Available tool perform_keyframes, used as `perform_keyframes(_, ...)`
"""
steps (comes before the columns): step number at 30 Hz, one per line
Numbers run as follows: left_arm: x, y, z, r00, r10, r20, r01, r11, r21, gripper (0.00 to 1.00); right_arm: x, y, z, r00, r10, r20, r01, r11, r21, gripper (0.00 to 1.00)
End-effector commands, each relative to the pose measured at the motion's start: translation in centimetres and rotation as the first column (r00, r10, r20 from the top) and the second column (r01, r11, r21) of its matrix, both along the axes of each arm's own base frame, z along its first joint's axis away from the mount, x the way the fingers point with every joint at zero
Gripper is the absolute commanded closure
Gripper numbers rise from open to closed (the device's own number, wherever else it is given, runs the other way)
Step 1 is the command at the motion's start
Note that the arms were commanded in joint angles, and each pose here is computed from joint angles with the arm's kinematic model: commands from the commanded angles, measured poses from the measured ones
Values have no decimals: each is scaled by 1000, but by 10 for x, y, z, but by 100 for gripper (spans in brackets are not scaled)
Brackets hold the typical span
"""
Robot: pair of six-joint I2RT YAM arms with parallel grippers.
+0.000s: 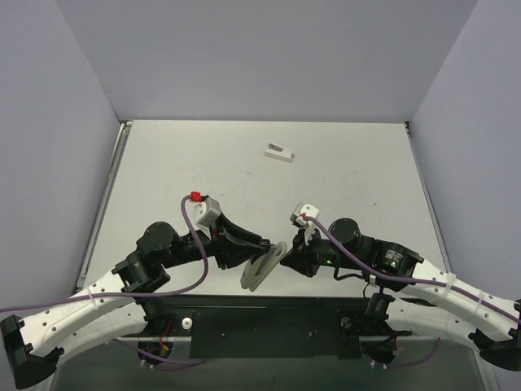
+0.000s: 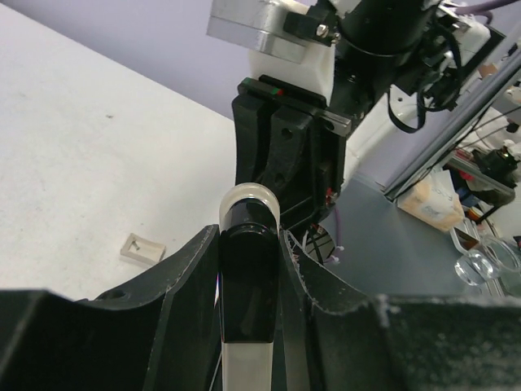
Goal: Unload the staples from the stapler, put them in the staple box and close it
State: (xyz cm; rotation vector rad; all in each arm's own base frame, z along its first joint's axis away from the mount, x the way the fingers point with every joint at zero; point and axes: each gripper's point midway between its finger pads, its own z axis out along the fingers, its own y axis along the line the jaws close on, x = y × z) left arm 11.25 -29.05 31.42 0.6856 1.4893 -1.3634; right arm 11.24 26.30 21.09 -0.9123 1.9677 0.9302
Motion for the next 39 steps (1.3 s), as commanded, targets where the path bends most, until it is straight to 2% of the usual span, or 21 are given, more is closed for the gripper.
perform_keyframes(1, -27, 5, 48, 984, -107, 140, 127, 982, -142, 100, -19, 8, 22, 988, 152, 36, -153, 987, 47, 100)
perform_keyframes(10, -42, 1, 34, 969, -206, 140, 222, 969, -106, 100, -41, 25, 49, 937, 340, 80, -347, 932, 105, 100)
perform_keyframes(15, -44, -6, 25, 960, -249, 129, 261, 961, -90, 100, -52, 47, 68, 885, 455, 98, -466, 871, 156, 100)
perform_keyframes(20, -49, -16, 14, 942, -317, 112, 325, 944, -55, 100, -51, 76, 68, 843, 532, 73, -537, 832, 136, 100)
perform_keyframes(26, -58, -25, 5, 915, -393, 93, 397, 917, -34, 100, -48, 96, 77, 813, 573, 102, -582, 802, 132, 100)
perform_keyframes(32, -66, -32, 3, 892, -443, 89, 448, 893, -43, 100, -44, 101, 79, 809, 577, 114, -588, 800, 122, 100)
perform_keyframes(34, -66, -33, 2, 892, -443, 89, 448, 893, -42, 97, -44, 100, 76, 813, 570, 113, -581, 805, 117, 100)
perform_keyframes(35, -64, -33, 2, 897, -433, 93, 438, 898, -44, 100, -42, 99, 75, 820, 560, 116, -571, 813, 113, 100)
perform_keyframes(39, -58, -30, 7, 920, -375, 113, 382, 923, -52, 100, -39, 90, 71, 843, 524, 126, -536, 838, 100, 100)
